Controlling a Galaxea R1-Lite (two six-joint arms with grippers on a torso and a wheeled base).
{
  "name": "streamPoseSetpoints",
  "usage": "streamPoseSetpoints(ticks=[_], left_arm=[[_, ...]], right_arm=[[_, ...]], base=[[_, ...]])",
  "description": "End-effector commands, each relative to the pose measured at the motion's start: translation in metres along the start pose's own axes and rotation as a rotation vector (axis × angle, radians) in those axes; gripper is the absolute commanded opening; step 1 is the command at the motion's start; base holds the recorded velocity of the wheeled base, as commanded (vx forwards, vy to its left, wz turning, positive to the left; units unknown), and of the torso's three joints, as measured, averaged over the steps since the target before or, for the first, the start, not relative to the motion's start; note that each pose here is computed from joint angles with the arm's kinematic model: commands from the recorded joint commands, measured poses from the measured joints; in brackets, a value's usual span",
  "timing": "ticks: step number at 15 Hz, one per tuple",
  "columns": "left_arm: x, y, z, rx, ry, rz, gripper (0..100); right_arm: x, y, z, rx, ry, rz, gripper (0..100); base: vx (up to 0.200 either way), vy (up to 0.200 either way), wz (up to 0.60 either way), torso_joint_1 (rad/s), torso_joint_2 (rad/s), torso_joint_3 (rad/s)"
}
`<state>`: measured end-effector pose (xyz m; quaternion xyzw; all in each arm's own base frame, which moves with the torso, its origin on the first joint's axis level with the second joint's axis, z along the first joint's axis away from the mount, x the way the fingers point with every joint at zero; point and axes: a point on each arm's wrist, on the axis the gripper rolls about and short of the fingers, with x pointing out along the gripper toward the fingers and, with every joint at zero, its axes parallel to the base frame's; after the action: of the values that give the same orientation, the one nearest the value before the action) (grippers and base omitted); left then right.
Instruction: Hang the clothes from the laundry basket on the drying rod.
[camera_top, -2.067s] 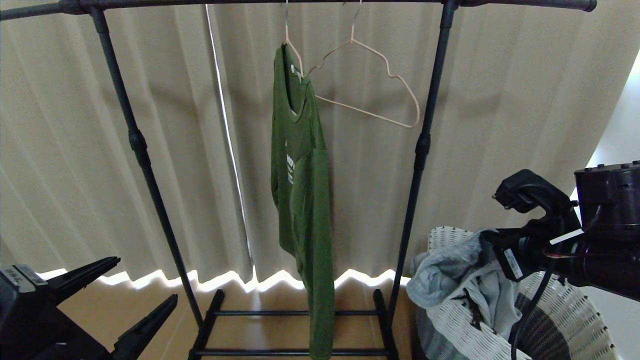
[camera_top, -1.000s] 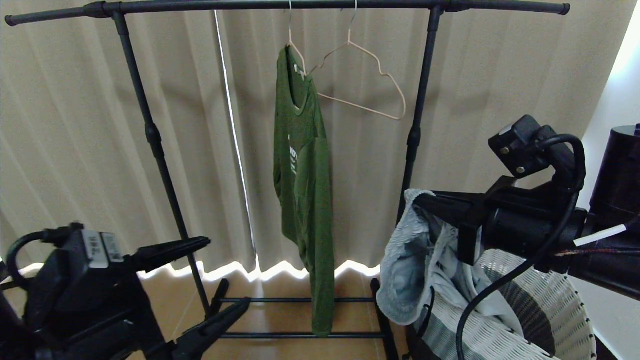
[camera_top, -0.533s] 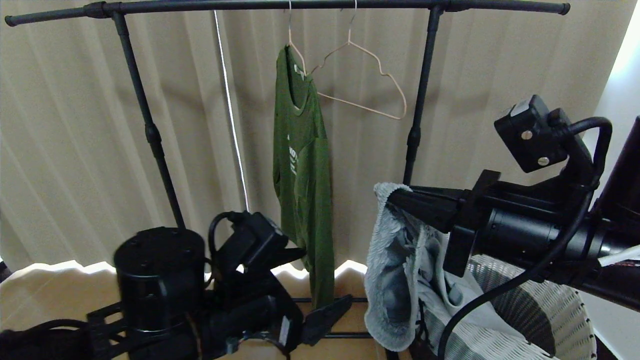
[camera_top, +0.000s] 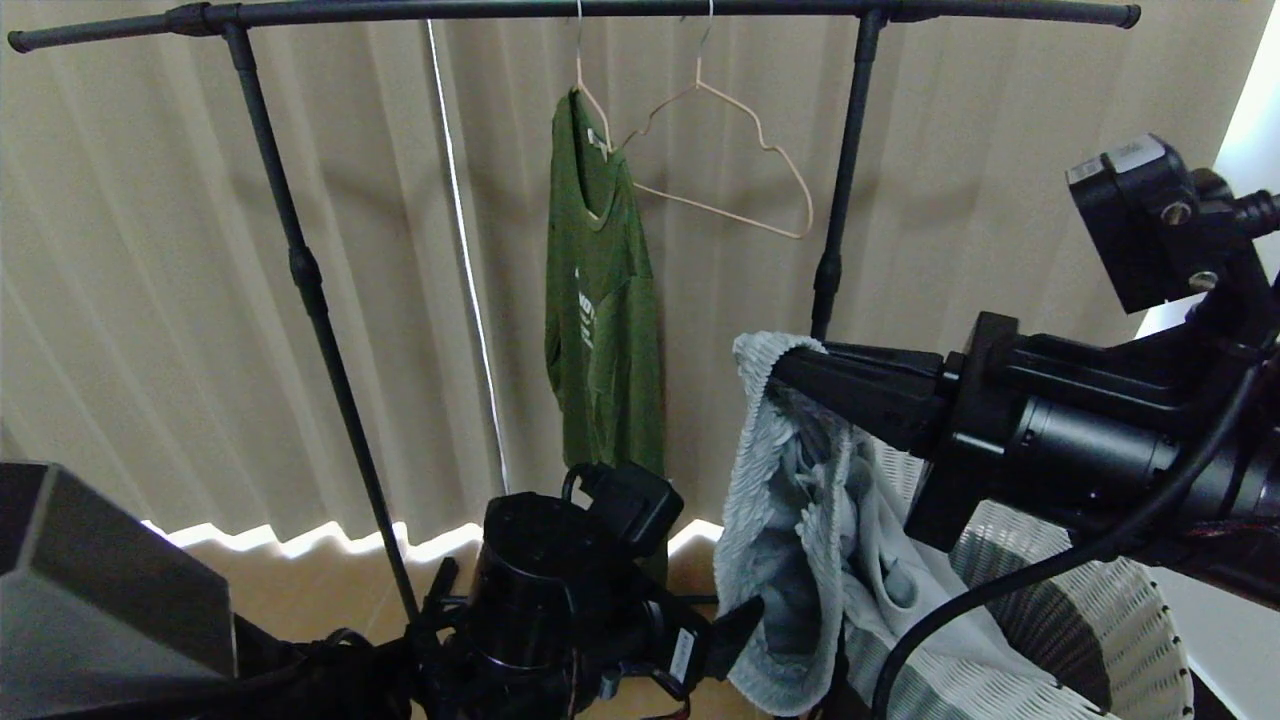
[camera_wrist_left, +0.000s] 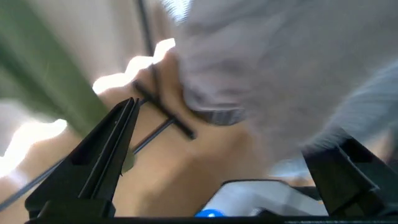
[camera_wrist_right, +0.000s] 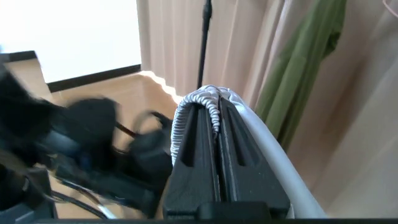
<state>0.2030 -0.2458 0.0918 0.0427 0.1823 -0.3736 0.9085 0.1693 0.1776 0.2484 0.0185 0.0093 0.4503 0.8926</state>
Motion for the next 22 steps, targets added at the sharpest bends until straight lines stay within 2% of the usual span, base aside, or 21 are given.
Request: streamPoseSetpoints(ticks=[1,6,7,11,12,13,14,15,16,17,18,20,22], left_arm=[[0.008,0.0,-0.013,0.004,0.047,0.015,100],[-0.001,0.003,-0.031,0.015,0.106,0.024,100],[-0.009,0.004,-0.032,0.018,0.094,0.022,0],[-0.048,0.01,-0.033,0.064,0.006,0.023,0],[-0.073,0.018,-0.03,0.13,-0.069,0.047,0],[-0.088,0.032,-0.019,0.195,-0.128,0.11,0],[-0.1,0.047,-0.004,0.237,-0.188,0.187,0],[-0.105,0.056,0.008,0.253,-0.213,0.234,0],[-0.12,0.072,0.038,0.254,-0.237,0.318,0],[-0.132,0.076,0.061,0.247,-0.233,0.34,0],[-0.146,0.078,0.085,0.231,-0.226,0.352,0],[-0.163,0.076,0.131,0.204,-0.254,0.351,0],[-0.179,0.074,0.174,0.206,-0.329,0.357,0]], right_arm=[[-0.004,0.001,0.004,-0.003,-0.018,0.004,0],[-0.012,0.002,0.014,-0.002,-0.058,0.002,0],[-0.013,0.002,0.015,-0.002,-0.059,0.001,0],[-0.015,-0.01,0.014,-0.002,-0.057,-0.051,0],[-0.016,-0.017,0.014,-0.002,-0.057,-0.082,0],[-0.018,-0.023,0.014,-0.005,-0.059,-0.105,0],[-0.018,-0.026,0.014,-0.005,-0.06,-0.122,0],[-0.019,-0.029,0.016,-0.006,-0.065,-0.134,0],[-0.022,-0.033,0.019,-0.011,-0.078,-0.16,0],[-0.025,-0.036,0.022,-0.014,-0.09,-0.176,0],[-0.028,-0.039,0.026,-0.018,-0.103,-0.192,0],[-0.033,-0.049,0.036,-0.033,-0.14,-0.243,0],[-0.035,-0.061,0.058,-0.055,-0.206,-0.293,0]], base=[[0.0,0.0,0.0,0.0,0.0,0.0],[0.0,0.0,0.0,0.0,0.0,0.0],[0.0,0.0,0.0,0.0,0.0,0.0],[0.0,0.0,0.0,0.0,0.0,0.0],[0.0,0.0,0.0,0.0,0.0,0.0],[0.0,0.0,0.0,0.0,0.0,0.0],[0.0,0.0,0.0,0.0,0.0,0.0],[0.0,0.0,0.0,0.0,0.0,0.0],[0.0,0.0,0.0,0.0,0.0,0.0],[0.0,0.0,0.0,0.0,0.0,0.0],[0.0,0.0,0.0,0.0,0.0,0.0],[0.0,0.0,0.0,0.0,0.0,0.0],[0.0,0.0,0.0,0.0,0.0,0.0]])
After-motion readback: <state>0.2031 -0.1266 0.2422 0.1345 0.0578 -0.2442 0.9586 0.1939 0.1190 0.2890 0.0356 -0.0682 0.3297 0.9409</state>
